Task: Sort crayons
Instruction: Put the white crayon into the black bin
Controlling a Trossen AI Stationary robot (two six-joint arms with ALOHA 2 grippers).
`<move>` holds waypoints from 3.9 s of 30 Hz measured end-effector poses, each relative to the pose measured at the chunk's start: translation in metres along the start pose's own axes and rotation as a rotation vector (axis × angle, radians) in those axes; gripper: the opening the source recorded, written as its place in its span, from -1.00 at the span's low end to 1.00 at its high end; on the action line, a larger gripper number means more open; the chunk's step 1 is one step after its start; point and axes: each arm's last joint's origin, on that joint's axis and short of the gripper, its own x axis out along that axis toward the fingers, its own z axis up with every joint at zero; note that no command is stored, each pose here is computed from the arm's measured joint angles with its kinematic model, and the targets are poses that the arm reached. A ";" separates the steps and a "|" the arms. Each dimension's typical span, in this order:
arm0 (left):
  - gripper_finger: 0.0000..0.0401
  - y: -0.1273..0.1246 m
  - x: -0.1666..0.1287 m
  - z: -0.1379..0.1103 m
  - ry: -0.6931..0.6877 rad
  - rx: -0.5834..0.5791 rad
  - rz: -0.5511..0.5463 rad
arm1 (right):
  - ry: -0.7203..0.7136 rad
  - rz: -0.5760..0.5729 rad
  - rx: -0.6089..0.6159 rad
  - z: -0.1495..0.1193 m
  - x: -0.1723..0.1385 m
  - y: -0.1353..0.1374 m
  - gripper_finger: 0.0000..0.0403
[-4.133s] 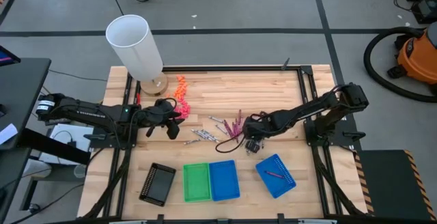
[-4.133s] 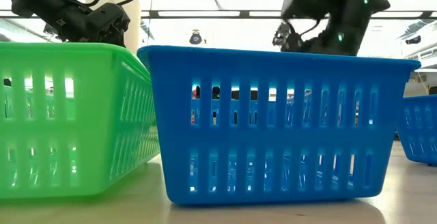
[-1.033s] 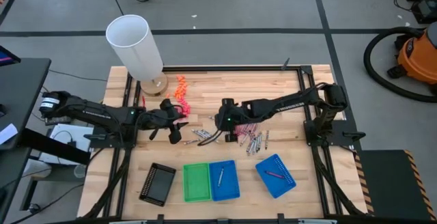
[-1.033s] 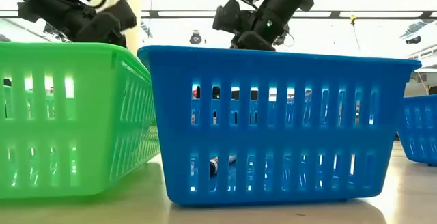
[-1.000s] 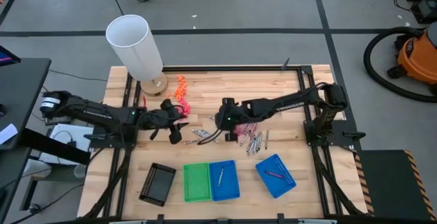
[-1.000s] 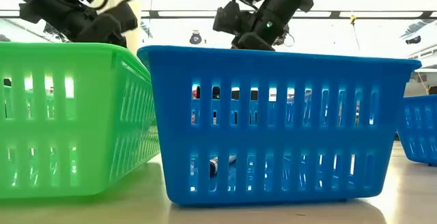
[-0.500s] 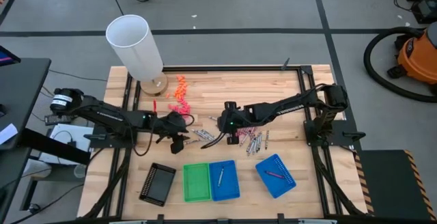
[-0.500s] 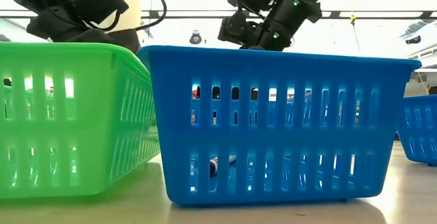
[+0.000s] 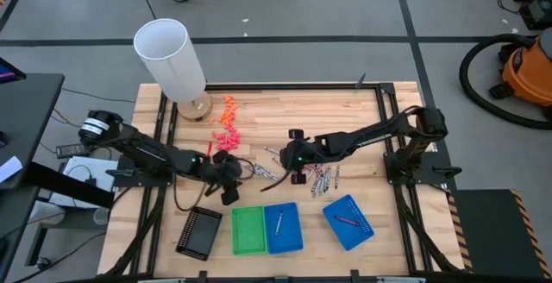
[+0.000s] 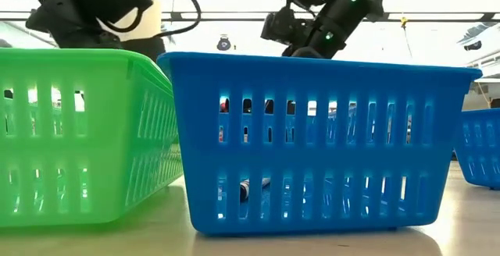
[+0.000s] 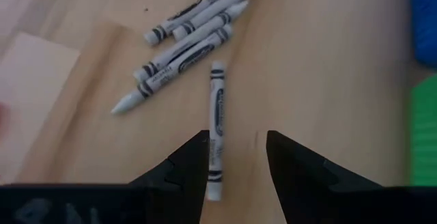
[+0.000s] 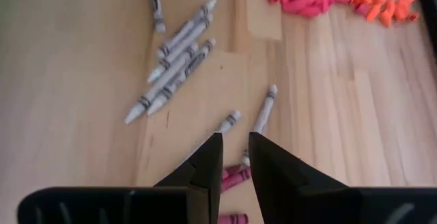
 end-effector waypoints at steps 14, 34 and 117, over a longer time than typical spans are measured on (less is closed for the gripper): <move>-0.26 -0.006 0.023 -0.002 0.121 0.027 0.072 | -0.083 0.023 -0.004 -0.015 -0.014 0.022 -0.59; -0.93 -0.005 0.000 0.002 0.125 0.012 -0.050 | -0.108 0.015 0.017 -0.016 -0.014 0.027 -0.59; -0.15 -0.108 -0.100 -0.022 0.277 -0.694 0.223 | -0.195 -0.152 -0.112 -0.011 -0.010 0.009 -0.59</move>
